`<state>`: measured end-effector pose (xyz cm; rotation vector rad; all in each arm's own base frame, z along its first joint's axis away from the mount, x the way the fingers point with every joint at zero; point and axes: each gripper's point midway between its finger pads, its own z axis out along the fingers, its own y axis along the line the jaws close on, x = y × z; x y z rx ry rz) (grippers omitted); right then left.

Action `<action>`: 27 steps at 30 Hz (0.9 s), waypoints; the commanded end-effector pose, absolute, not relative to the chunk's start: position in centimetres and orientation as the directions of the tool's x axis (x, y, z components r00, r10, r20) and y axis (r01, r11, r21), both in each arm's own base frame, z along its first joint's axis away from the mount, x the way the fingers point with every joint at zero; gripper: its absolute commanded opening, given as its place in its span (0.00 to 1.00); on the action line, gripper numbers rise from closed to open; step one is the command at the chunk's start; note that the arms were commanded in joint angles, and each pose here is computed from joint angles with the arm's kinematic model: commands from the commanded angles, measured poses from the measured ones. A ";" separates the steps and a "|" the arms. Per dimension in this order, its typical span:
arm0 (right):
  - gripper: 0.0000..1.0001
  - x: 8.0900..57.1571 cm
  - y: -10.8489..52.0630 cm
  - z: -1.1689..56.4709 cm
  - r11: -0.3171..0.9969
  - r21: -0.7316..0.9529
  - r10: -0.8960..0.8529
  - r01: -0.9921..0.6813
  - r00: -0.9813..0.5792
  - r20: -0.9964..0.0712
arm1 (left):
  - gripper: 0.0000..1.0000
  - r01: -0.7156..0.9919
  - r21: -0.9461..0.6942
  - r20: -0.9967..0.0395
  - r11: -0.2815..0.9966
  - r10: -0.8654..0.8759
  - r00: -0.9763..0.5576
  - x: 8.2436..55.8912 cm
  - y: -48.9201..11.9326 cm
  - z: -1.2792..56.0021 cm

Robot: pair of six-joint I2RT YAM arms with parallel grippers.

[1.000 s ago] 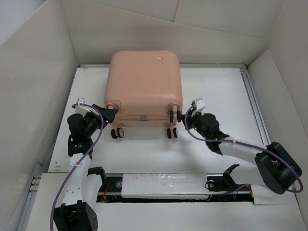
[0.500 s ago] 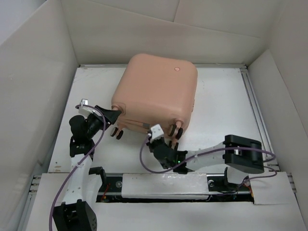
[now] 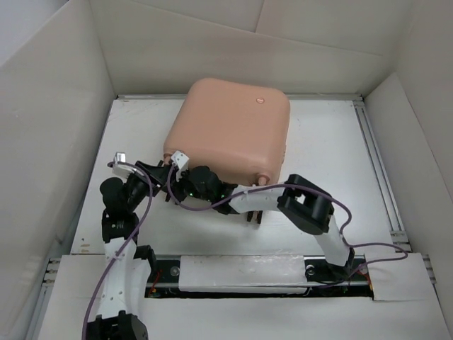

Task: Pack the luggage

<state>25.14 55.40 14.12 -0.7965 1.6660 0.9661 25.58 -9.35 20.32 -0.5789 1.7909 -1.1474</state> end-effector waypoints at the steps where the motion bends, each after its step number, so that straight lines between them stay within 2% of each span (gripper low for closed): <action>1: 0.00 21.8 60.2 18.8 0.136 0.336 0.043 -0.932 -0.333 -0.942 | 0.00 0.482 -0.781 -0.616 0.397 -0.617 -0.490 20.8 -13.2 29.7; 5: 0.00 22.4 60.5 19.7 0.114 0.413 0.152 -0.903 -0.395 -0.906 | 0.00 0.489 -0.774 -0.625 0.403 -0.613 -0.483 20.0 -13.3 30.0; 7: 0.00 23.7 59.4 20.6 0.174 0.440 0.199 -0.881 -0.406 -0.892 | 0.00 0.481 -0.777 -0.621 0.406 -0.619 -0.481 19.8 -13.3 29.9; 8: 0.09 23.8 58.0 18.8 0.231 0.454 0.178 -0.861 -0.421 -0.889 | 0.00 0.487 -0.766 -0.635 0.421 -0.616 -0.466 19.8 -13.2 29.9; 9: 0.23 24.2 56.3 21.4 0.278 0.454 0.229 -0.846 -0.401 -0.887 | 0.00 0.475 -0.760 -0.644 0.444 -0.614 -0.456 20.1 -12.9 29.4; 10: 0.38 23.7 55.0 21.6 0.284 0.444 0.220 -0.850 -0.393 -0.893 | 0.00 0.456 -0.769 -0.634 0.448 -0.623 -0.457 20.2 -12.8 29.4; 12: 0.63 23.2 50.6 21.4 0.387 0.445 0.200 -0.808 -0.397 -0.896 | 0.00 0.460 -0.716 -0.694 0.524 -0.601 -0.397 20.7 -12.1 30.3; 13: 0.68 22.6 49.3 21.3 0.415 0.417 0.171 -0.809 -0.381 -0.909 | 0.03 0.428 -0.701 -0.710 0.570 -0.614 -0.346 21.4 -11.1 30.6; 14: 0.71 22.4 47.9 21.2 0.475 0.400 0.160 -0.784 -0.370 -0.915 | 0.10 0.378 -0.705 -0.708 0.599 -0.617 -0.344 21.6 -10.5 30.1; 15: 0.76 21.8 46.2 19.0 0.537 0.381 0.075 -0.752 -0.408 -0.910 | 0.19 0.355 -0.679 -0.734 0.643 -0.602 -0.313 22.1 -9.8 30.1; 16: 0.78 21.1 45.1 21.5 0.542 0.367 0.089 -0.756 -0.383 -0.919 | 0.29 0.334 -0.668 -0.744 0.665 -0.606 -0.281 22.2 -9.2 31.0; 17: 0.81 20.2 44.5 21.6 0.549 0.337 0.047 -0.765 -0.374 -0.926 | 0.40 0.275 -0.669 -0.743 0.690 -0.620 -0.252 22.7 -8.2 30.7; 18: 0.82 20.0 43.5 21.5 0.589 0.319 0.024 -0.743 -0.379 -0.925 | 0.58 0.258 -0.668 -0.744 0.698 -0.626 -0.235 22.7 -7.8 30.7; 19: 0.84 19.4 41.8 21.8 0.626 0.292 -0.021 -0.723 -0.390 -0.921 | 0.62 0.256 -0.657 -0.754 0.709 -0.621 -0.216 22.7 -7.6 31.1; 21: 0.86 18.7 39.7 22.3 0.669 0.249 -0.054 -0.700 -0.381 -0.923 | 0.64 0.243 -0.656 -0.755 0.715 -0.613 -0.232 22.6 -7.6 30.5; 25: 0.93 20.1 31.2 24.0 0.848 0.169 -0.030 -0.503 -0.364 -0.931 | 0.56 0.197 -0.638 -0.767 0.744 -0.594 -0.241 22.4 -7.0 28.3; 27: 1.00 20.2 27.0 23.8 0.904 0.133 -0.044 -0.407 -0.396 -0.917 | 0.49 0.168 -0.621 -0.780 0.766 -0.583 -0.227 22.3 -6.4 27.3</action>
